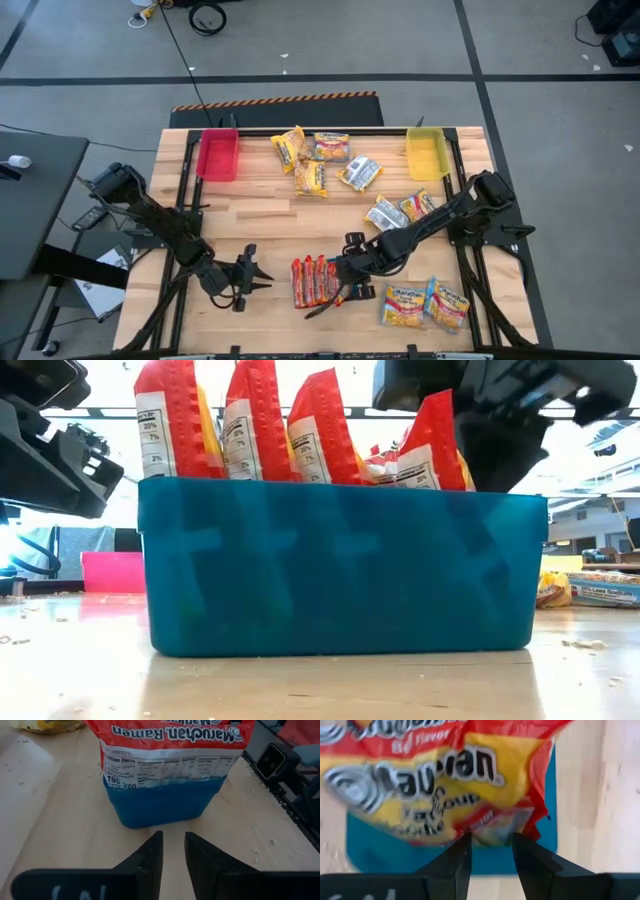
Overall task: Sort Maruchan noodles
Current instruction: Put the red noodle pack into the blue bin, then put the yellow noodle pack into the yellow bin
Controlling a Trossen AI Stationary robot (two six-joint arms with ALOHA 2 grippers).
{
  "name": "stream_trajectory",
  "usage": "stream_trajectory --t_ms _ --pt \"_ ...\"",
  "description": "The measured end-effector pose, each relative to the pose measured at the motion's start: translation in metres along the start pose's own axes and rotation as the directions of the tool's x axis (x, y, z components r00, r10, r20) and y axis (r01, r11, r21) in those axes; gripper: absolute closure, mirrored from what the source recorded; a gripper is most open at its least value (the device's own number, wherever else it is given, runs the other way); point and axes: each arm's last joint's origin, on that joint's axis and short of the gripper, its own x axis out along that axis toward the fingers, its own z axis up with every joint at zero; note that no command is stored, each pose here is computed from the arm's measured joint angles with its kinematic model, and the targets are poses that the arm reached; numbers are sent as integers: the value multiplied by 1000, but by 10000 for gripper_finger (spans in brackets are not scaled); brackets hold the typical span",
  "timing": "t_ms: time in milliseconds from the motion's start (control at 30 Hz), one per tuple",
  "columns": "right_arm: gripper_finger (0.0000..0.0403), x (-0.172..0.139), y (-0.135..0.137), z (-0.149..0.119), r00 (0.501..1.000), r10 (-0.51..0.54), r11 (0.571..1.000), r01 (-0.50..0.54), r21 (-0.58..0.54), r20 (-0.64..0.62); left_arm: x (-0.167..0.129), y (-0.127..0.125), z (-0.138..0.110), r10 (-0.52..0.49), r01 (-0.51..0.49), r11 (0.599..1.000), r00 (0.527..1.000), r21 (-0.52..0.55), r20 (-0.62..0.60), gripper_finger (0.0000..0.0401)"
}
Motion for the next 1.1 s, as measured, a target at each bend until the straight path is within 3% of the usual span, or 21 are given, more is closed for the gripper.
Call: stream_trajectory --t_ms 267,400,500,633,733,933,1000,1100 --pt "258 17 -11 -4 993 14 996 -24 83 115 2 -5 -1 -14 14 1000 999 -8 35 339" --pt "258 1 -10 3 998 50 998 -52 27 45 1 -4 1 6 -7 1000 999 31 50 339" --pt "258 -29 -11 16 997 56 998 -56 15 49 -3 -3 6 6 -10 998 998 59 57 339" --pt "255 -62 -18 25 998 -42 998 39 56 43 -13 0 14 9 -13 998 998 63 58 339" --pt "250 -90 -33 29 978 -177 981 165 104 112 -19 3 18 30 -35 997 997 75 68 339" --pt "238 -110 -90 18 906 -420 876 390 285 51 -19 7 22 117 -130 985 987 117 113 340" --pt "237 -106 -109 11 903 -430 856 411 315 -9 -18 8 21 109 -121 984 990 128 94 340" --pt "238 -86 -126 -8 928 -348 870 373 323 -133 -18 8 21 103 -113 987 991 114 90 340"
